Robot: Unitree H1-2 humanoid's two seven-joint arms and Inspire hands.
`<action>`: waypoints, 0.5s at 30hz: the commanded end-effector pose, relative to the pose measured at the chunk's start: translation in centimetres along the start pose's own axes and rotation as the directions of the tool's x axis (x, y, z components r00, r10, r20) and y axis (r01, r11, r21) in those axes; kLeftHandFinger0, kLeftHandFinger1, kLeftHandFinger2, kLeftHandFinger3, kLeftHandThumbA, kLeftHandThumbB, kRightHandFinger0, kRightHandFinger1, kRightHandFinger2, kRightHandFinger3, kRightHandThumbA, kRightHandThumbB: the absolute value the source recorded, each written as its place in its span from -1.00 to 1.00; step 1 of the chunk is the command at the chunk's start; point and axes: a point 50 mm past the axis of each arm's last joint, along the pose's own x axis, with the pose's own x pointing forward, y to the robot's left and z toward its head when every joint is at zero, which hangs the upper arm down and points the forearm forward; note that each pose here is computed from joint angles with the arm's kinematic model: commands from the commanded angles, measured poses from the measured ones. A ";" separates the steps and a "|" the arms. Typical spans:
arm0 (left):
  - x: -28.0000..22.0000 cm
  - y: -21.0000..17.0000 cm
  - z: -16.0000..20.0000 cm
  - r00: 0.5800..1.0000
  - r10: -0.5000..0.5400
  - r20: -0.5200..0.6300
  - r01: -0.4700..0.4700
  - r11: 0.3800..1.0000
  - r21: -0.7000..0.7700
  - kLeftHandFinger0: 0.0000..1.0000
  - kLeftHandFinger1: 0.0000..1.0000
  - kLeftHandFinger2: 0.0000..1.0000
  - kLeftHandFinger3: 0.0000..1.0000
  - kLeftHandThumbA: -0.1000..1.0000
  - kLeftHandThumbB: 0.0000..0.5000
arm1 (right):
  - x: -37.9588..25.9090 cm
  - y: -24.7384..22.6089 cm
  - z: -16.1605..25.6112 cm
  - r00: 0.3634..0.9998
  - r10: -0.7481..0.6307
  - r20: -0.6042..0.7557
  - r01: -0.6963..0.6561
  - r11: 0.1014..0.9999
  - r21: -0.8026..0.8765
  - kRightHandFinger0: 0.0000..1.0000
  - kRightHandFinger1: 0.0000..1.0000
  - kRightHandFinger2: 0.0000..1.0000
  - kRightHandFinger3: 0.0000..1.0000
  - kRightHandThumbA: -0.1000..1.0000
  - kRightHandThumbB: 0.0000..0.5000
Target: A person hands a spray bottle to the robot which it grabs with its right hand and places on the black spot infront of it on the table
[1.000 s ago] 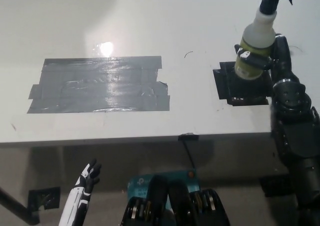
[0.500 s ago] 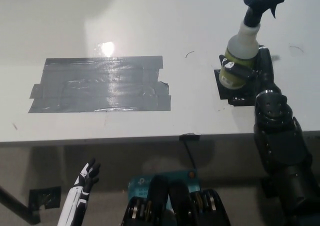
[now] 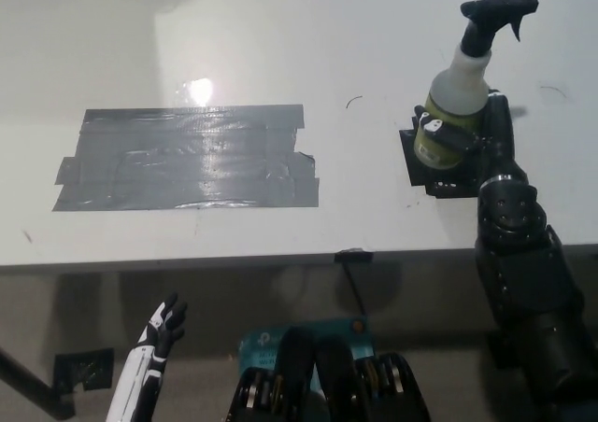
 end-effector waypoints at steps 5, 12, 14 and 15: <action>0.4 0.5 1.1 0.999 0.004 0.051 -0.005 1.000 0.010 1.00 1.00 1.00 1.00 1.00 -0.96 | 0.7 -2.1 0.9 0.962 0.254 0.096 -0.245 0.965 -0.096 1.00 1.00 1.00 1.00 0.67 1.00; 0.4 0.6 1.1 0.998 0.004 0.056 -0.005 1.000 0.011 1.00 1.00 1.00 1.00 1.00 -0.94 | 0.2 -2.8 -0.2 0.958 0.281 0.063 -0.275 0.957 -0.090 1.00 1.00 1.00 1.00 0.75 1.00; 0.4 0.6 1.1 0.998 0.006 0.057 -0.007 1.000 0.010 1.00 1.00 1.00 1.00 1.00 -0.97 | 0.1 -3.1 -0.4 0.957 0.285 0.056 -0.280 0.956 -0.086 1.00 1.00 1.00 1.00 0.76 1.00; 0.4 0.6 1.1 0.998 0.006 0.058 -0.007 1.000 0.012 1.00 1.00 1.00 1.00 1.00 -0.98 | -0.1 -3.3 -0.4 0.956 0.288 0.055 -0.283 0.956 -0.081 1.00 1.00 1.00 1.00 0.77 1.00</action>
